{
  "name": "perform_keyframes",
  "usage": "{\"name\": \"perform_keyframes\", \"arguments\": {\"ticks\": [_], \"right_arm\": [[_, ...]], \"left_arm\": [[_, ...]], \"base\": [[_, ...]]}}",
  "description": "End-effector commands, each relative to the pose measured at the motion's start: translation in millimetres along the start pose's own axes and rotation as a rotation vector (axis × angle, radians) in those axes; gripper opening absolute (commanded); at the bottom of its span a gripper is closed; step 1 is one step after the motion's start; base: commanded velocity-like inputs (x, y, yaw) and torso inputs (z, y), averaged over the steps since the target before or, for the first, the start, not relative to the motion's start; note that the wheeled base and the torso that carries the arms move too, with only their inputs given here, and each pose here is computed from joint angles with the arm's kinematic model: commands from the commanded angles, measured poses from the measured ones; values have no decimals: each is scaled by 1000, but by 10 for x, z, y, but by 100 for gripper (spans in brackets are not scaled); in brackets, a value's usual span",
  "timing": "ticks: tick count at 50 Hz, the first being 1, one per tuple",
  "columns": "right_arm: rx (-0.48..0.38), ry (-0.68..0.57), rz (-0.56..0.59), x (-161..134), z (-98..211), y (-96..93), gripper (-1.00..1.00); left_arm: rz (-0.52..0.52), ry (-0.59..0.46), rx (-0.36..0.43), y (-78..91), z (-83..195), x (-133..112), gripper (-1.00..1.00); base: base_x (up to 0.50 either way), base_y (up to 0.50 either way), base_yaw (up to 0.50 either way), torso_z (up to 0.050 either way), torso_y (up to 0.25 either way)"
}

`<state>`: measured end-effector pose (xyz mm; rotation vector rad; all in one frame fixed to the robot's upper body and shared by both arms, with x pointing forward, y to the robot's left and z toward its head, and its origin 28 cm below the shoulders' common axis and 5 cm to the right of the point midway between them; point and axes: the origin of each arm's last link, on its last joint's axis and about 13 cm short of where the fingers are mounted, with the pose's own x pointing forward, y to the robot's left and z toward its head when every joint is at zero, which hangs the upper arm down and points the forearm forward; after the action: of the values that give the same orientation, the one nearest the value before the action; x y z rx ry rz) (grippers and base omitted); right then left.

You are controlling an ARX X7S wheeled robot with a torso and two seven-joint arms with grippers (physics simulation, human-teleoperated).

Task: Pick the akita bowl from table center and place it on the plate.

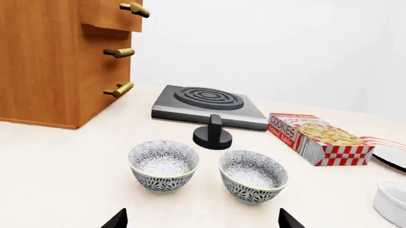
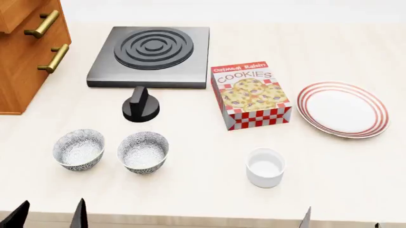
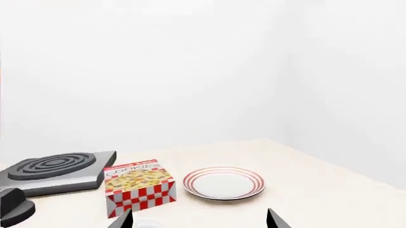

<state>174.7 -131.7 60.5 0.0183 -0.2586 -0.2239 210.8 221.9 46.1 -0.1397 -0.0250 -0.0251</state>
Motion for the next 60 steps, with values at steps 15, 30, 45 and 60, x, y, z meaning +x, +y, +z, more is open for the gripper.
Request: {"name": "perform_keyframes", "arguments": {"ticks": [15, 30, 45, 60], "right_arm": [[13, -227, -229, -360, 414, -419, 100], [28, -215, -240, -363, 396, -414, 100], [30, -196, -251, -380, 366, -422, 100], [74, 112, 296, -71, 551, 171, 100]], "left_arm": [[101, -66, -47, 250, 241, 132, 100], [86, -68, -46, 243, 243, 107, 100], [90, -71, -48, 254, 252, 105, 100], [179, -90, -55, 426, 341, 190, 100]], "base": [[317, 48, 0, 0, 0], [500, 0, 0, 0, 0], [218, 0, 0, 0, 0], [0, 0, 0, 0, 0]]}}
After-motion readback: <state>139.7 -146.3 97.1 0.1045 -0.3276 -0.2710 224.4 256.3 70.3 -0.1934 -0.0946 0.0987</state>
